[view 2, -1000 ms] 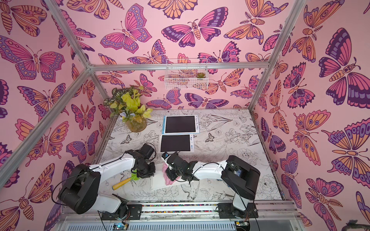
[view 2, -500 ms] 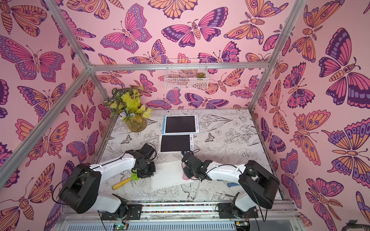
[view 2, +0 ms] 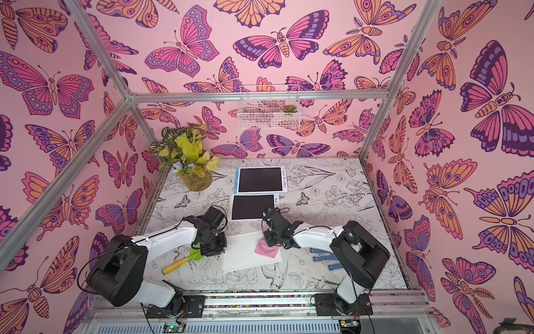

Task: Wipe the drawing tablet
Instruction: Wipe the dirt from the drawing tablet.

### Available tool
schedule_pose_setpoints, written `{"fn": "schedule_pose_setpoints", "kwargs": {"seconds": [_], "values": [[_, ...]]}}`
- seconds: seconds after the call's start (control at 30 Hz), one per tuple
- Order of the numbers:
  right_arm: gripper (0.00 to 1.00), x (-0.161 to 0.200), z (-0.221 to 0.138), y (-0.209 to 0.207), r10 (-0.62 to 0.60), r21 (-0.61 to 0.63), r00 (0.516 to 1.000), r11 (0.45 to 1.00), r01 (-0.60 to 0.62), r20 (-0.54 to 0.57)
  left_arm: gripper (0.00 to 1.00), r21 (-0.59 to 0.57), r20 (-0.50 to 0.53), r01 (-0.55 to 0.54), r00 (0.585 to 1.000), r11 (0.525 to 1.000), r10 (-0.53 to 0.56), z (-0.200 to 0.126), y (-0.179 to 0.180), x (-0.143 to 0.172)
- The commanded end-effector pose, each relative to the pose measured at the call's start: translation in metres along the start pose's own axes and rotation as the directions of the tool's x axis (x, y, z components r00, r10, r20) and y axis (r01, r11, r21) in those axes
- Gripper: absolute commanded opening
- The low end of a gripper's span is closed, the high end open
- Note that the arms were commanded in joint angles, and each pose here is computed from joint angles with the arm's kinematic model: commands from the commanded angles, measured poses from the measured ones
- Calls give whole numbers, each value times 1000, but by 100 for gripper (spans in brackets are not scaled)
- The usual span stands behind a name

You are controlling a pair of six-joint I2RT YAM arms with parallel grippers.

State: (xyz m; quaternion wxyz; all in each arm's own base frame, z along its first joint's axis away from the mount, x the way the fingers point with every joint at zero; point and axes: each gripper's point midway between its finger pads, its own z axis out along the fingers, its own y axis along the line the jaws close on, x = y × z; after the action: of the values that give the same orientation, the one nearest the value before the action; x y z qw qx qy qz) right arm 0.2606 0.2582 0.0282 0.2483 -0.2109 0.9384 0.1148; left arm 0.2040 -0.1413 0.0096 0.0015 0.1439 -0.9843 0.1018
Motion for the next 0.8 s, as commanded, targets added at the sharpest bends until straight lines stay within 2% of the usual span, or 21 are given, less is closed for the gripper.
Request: {"fn": "schedule_pose_setpoints", "kwargs": {"seconds": [0.0, 0.07, 0.13, 0.2, 0.27, 0.37, 0.43, 0.47, 0.53, 0.67, 0.73, 0.77], "values": [[0, 33, 0, 15, -92, -25, 991, 996, 90, -94, 19, -143, -88, 21, 996, 990, -34, 33, 39, 24], [0, 20, 4, 65, -180, -115, 982, 978, 173, -53, 19, -142, -94, 17, 995, 990, -31, 34, 38, 24], [0, 5, 8, 106, -215, -187, 976, 960, 208, -22, 19, -142, -101, 17, 994, 990, -31, 35, 37, 25], [0, -6, 11, 112, -174, -178, 985, 969, 169, -12, 19, -147, -102, 18, 994, 989, -33, 36, 37, 24], [0, -6, 16, 77, -93, -93, 994, 992, 87, -62, 19, -152, -101, 19, 994, 988, -35, 36, 38, 24], [0, 21, 9, -4, 65, 51, 988, 997, -58, -143, 19, -162, -103, 30, 994, 986, -47, 37, 40, 25], [0, 40, -4, -41, 123, 116, 976, 988, -104, -178, 19, -166, -105, 33, 993, 986, -51, 38, 40, 25], [0, 46, -9, -49, 109, 135, 976, 987, -84, -189, 19, -166, -107, 32, 993, 986, -50, 38, 40, 26], [0, 41, -17, -31, 51, 60, 986, 997, -41, -160, 19, -164, -106, 34, 993, 986, -52, 38, 39, 25], [0, 16, -6, 69, -174, -100, 981, 981, 166, -82, 19, -155, -110, 37, 992, 987, -54, 40, 35, 25], [0, 4, 1, 110, -215, -151, 975, 967, 204, -62, 19, -152, -113, 36, 992, 988, -53, 40, 32, 25], [0, 0, 4, 113, -195, -145, 979, 972, 184, -65, 19, -154, -115, 36, 992, 987, -55, 41, 32, 25]]}}
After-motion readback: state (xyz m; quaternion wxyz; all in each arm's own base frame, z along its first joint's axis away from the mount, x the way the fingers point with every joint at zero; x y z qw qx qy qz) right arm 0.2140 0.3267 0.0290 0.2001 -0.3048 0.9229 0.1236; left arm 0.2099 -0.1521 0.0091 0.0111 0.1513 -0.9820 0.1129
